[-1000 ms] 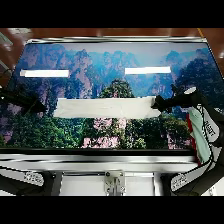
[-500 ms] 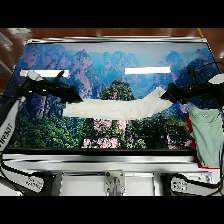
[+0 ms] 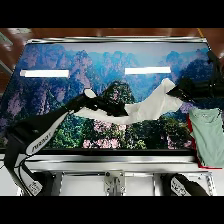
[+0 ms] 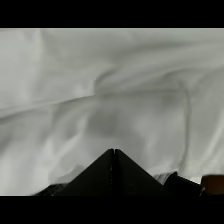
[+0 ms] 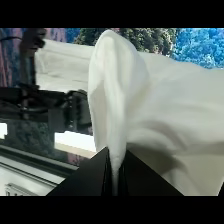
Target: Fold the shirts.
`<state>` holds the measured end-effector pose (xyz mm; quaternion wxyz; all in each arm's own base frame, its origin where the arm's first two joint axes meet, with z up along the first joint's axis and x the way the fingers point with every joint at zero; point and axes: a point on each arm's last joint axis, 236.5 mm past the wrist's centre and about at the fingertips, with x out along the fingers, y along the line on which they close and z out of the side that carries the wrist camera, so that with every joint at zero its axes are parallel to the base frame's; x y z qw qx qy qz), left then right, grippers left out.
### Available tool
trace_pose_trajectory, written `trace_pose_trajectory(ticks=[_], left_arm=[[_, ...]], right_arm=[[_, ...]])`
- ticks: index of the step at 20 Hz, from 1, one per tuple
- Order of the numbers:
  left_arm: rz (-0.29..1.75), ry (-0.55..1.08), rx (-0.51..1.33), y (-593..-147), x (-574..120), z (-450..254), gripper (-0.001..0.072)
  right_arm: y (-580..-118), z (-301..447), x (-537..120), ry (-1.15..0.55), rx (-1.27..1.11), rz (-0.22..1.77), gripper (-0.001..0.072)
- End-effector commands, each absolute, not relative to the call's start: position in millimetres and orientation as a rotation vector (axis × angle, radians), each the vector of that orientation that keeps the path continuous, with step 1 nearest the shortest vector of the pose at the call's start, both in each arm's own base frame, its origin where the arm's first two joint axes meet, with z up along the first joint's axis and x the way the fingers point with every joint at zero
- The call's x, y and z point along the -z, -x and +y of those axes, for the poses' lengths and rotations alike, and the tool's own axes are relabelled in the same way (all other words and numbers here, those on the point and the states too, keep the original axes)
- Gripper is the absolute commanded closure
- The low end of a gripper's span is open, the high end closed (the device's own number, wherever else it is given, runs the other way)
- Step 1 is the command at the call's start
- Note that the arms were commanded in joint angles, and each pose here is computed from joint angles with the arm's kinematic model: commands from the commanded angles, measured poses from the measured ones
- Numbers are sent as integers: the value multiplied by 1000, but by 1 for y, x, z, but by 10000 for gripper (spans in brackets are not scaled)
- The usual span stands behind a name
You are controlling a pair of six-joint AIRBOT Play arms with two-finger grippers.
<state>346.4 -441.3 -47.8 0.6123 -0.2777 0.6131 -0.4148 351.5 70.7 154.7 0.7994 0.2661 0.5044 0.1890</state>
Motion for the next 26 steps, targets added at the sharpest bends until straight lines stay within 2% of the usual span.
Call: trace_pose_trajectory(ticks=[1,4,8,12,16,21,23,25,26], left_arm=[[1454,790,967,-325,62,-489,667],[1447,876,974,-329,64,-501,667],[1356,834,987,-369,46,-461,669],[1211,659,812,-446,11,-342,669],[993,643,633,-500,-73,-197,669],[838,656,538,-484,-157,-83,669],[821,622,541,-470,-173,-68,668],[829,600,544,-460,-178,-64,668],[835,594,543,-459,-177,-64,668]], right_arm=[[-334,88,-171,-557,-438,1078,658],[-329,109,-171,-536,-485,1100,657],[-333,139,-176,-504,-541,1067,658],[-359,189,-170,-532,-607,1017,658],[-379,286,-143,-593,-758,1004,658],[-402,392,-53,-767,-742,1045,658],[-401,418,-11,-870,-716,1128,657],[-400,443,7,-977,-744,1195,656],[-403,453,8,-1025,-769,1210,631]])
